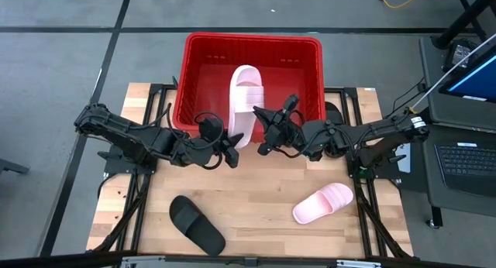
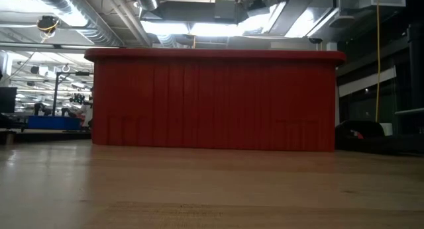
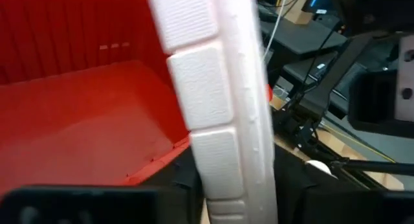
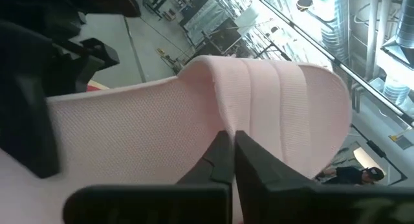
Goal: Pick and place slides into bin
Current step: Put the left pink slide into the bin
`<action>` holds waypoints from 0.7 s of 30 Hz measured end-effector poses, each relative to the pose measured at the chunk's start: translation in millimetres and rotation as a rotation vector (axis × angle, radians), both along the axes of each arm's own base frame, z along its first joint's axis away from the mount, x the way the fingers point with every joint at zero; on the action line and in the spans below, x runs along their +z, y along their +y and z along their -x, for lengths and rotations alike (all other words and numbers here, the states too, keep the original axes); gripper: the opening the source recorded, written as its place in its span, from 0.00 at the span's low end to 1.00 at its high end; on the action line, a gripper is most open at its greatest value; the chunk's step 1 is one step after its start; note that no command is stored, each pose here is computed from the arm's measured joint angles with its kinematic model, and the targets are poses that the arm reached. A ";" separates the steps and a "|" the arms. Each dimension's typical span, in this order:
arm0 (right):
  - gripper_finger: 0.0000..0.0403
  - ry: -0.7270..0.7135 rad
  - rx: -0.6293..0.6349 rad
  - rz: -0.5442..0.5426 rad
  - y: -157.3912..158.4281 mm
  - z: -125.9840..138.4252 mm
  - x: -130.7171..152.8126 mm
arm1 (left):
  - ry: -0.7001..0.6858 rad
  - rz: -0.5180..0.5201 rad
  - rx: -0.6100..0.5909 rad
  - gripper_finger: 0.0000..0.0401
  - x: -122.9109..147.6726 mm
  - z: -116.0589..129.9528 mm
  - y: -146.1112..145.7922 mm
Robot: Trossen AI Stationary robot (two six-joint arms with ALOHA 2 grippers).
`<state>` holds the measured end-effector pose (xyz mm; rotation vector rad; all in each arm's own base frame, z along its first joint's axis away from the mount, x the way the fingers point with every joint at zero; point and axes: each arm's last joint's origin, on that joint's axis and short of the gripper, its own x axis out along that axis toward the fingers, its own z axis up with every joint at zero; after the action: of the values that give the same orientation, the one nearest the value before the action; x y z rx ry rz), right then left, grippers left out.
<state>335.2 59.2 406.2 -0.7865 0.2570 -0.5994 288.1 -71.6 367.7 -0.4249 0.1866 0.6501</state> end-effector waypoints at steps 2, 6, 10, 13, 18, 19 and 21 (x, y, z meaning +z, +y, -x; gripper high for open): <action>0.02 0.001 0.000 0.000 0.0 0.0 -0.2 | 0.004 -0.007 -0.004 0.36 0.2 -0.1 -0.2; 0.02 0.002 0.000 0.001 0.0 -0.2 -0.6 | 0.022 -0.036 -0.010 0.44 0.6 -0.2 1.4; 0.02 0.003 -0.010 0.002 -0.3 0.0 -0.6 | 0.049 -0.077 -0.024 0.46 0.9 0.1 1.5; 0.02 0.009 -0.043 0.013 -0.8 0.6 -0.4 | 0.064 -0.114 -0.039 0.46 5.0 3.8 2.6; 0.02 0.003 -0.052 0.017 -1.2 1.2 1.0 | 0.064 -0.145 -0.072 0.46 15.5 14.8 5.5; 0.02 -0.002 -0.058 0.017 -1.2 1.4 1.6 | 0.062 -0.152 -0.084 0.46 18.1 17.8 5.3; 0.02 -0.005 -0.068 0.018 -1.3 1.7 2.1 | 0.058 -0.168 -0.100 0.46 23.3 24.2 4.9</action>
<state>333.5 57.9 408.3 -0.7959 0.2752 -0.6680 263.9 -66.7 390.9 -0.2340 0.2053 0.5750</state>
